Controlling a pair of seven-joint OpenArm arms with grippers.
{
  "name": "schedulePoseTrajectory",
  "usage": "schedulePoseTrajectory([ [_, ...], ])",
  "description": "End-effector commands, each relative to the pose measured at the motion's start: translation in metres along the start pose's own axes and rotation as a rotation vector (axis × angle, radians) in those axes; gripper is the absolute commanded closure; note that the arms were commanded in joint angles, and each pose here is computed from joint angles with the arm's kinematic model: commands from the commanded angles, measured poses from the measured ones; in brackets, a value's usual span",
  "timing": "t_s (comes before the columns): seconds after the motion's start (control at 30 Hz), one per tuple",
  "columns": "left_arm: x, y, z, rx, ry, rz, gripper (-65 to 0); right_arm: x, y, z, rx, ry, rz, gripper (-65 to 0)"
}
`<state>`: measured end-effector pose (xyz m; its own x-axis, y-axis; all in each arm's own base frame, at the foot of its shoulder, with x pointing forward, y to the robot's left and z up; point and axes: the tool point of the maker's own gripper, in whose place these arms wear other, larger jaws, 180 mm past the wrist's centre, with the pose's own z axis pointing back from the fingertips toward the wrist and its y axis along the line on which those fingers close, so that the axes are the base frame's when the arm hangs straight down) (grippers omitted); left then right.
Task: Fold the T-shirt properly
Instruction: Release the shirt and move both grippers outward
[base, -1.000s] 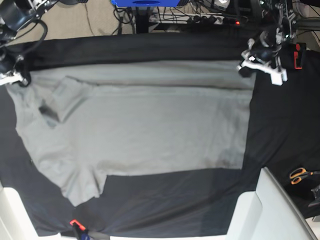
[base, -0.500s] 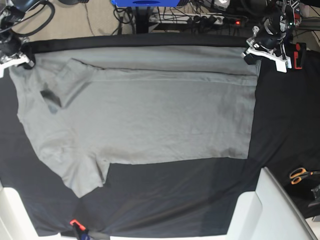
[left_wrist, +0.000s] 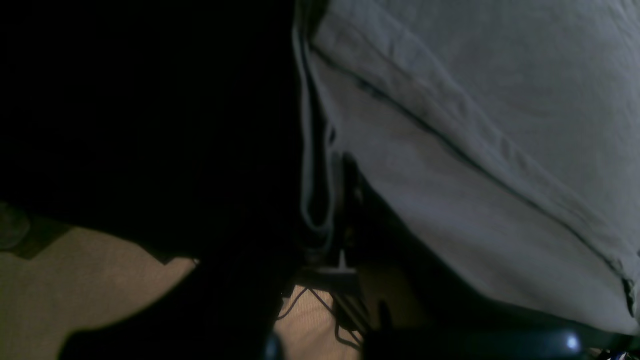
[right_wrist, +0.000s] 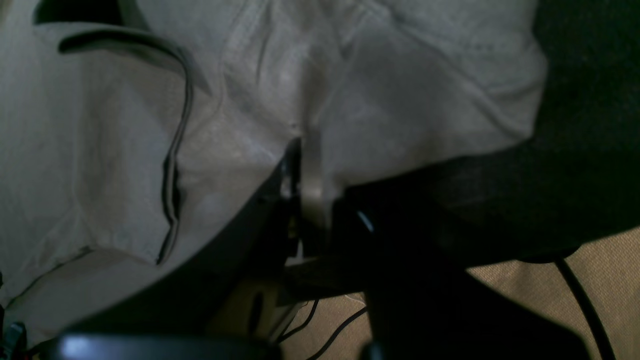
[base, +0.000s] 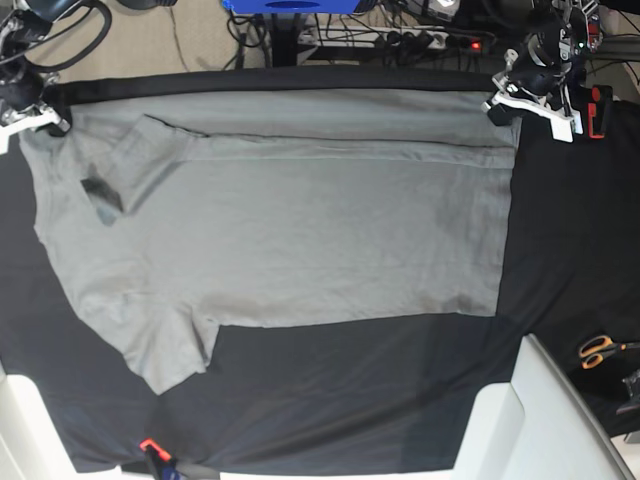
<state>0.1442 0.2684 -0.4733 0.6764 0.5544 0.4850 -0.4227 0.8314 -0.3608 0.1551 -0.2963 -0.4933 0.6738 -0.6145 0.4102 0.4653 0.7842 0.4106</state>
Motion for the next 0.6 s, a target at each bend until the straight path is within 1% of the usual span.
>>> schedulePoseTrajectory([
  [0.0,0.010,0.005,0.004,0.013,-0.030,-0.014,0.0,0.016,-0.003,0.006,-0.006,-0.045,0.018,-0.9],
  [0.07,0.010,0.006,0.005,0.014,-0.029,-0.016,0.0,0.015,-0.004,0.006,-0.008,-0.043,0.017,-2.4],
  [0.1,0.010,0.005,0.005,0.017,-0.031,-0.026,0.0,0.014,-0.004,0.006,-0.008,-0.041,0.013,-5.3],
  [0.13,0.011,0.006,0.005,0.027,-0.030,-0.042,0.0,0.007,-0.006,0.008,-0.013,-0.026,0.003,-9.2],
  [0.23,0.008,0.011,0.006,0.061,-0.024,-0.087,0.0,-0.002,-0.014,0.018,-0.042,-0.022,-0.042,-27.5],
  [0.27,0.006,0.011,0.006,0.068,-0.021,-0.093,-7.4,-0.003,-0.014,0.021,-0.050,-0.025,-0.047,-33.0],
  [0.3,0.007,0.015,0.007,0.082,-0.027,-0.090,-16.5,-0.002,-0.016,0.025,-0.062,-0.031,-0.047,-38.3],
  [0.33,0.009,0.019,0.009,0.093,-0.037,-0.080,-24.2,0.002,-0.018,0.030,-0.075,-0.044,-0.037,-42.3],
  [0.37,0.011,0.024,0.011,0.105,-0.048,-0.064,-31.3,0.006,-0.016,0.034,-0.082,-0.061,-0.024,-44.3],
  [0.4,0.012,0.026,0.013,0.113,-0.055,-0.058,-36.5,0.007,-0.015,0.037,-0.088,-0.069,-0.018,-44.4],
  [0.47,0.019,0.034,0.017,0.131,-0.078,-0.045,-44.6,0.015,-0.015,0.047,-0.112,-0.097,0.011,-44.6],
  [0.5,0.026,0.036,0.020,0.137,-0.097,-0.042,-47.6,0.023,-0.016,0.053,-0.128,-0.118,0.016,-44.6],
  [0.57,0.046,0.041,0.030,0.153,-0.154,-0.041,-50.7,0.036,-0.016,0.061,-0.157,-0.159,0.015,-44.6],
])
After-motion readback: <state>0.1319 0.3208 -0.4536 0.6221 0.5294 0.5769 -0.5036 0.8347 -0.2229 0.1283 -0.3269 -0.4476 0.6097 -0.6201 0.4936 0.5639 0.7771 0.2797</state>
